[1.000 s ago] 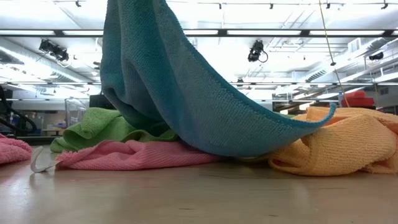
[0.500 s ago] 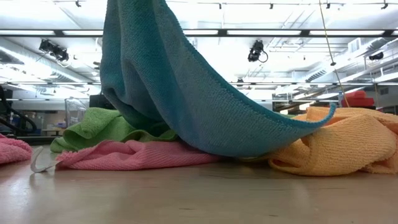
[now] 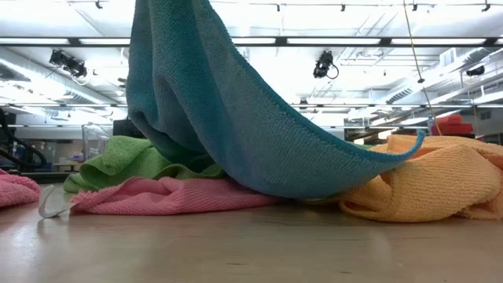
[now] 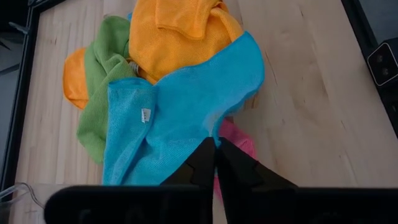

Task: Fold microfiber towels
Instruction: Fold the left blue microfiber towel

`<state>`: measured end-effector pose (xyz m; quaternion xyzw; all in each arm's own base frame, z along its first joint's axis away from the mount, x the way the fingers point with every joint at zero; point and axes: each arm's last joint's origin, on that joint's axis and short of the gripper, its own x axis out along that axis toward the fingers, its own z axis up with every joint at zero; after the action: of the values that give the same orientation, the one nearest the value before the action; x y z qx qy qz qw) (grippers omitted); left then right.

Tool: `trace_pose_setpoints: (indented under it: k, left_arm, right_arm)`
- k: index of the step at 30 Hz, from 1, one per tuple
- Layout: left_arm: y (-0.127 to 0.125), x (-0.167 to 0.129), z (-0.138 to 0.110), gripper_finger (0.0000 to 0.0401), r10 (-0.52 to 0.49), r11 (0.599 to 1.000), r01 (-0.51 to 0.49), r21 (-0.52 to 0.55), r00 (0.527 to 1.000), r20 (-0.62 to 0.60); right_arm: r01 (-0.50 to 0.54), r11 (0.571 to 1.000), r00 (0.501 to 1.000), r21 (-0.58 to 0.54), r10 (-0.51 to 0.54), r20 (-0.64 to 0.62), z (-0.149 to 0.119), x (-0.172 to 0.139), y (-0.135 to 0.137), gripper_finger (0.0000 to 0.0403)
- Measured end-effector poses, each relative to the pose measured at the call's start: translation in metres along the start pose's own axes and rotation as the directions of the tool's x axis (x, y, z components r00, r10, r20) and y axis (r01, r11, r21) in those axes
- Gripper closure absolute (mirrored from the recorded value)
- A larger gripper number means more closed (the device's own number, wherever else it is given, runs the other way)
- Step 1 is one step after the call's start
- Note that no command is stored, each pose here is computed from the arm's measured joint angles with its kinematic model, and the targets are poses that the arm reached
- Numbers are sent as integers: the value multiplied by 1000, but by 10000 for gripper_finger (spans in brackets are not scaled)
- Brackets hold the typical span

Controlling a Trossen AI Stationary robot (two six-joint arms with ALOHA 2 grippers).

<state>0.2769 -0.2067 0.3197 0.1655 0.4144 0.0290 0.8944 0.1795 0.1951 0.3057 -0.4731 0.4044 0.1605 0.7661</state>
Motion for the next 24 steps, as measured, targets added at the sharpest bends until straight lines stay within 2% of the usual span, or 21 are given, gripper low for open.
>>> trace_pose_setpoints:
  k: [5, 12, 17, 21, 24]
  left_arm:
    - [0, 0, 0, 395, 0, 1000, 0, 1, 1000, 0]
    - [0, 0, 0, 376, 0, 1000, 0, 2, 1000, 0]
    - [0, 0, 0, 390, 0, 1000, 0, 1, 1000, 0]
    - [0, 0, 0, 394, 0, 1000, 0, -1, 1000, 0]
    - [0, 0, 0, 381, 0, 1000, 0, -2, 1000, 1]
  right_arm:
    - [-123, 992, 992, -39, 123, 9, -1, 4, 6, 402]
    - [-121, 990, 993, 71, 120, 13, -1, 5, 4, 387]
    - [-109, 983, 993, 147, 101, 58, 4, 11, 0, 359]
    - [-109, 984, 989, 141, 92, 118, 7, 24, 7, 340]
    - [-97, 984, 983, 152, 71, 169, 9, 35, 11, 327]
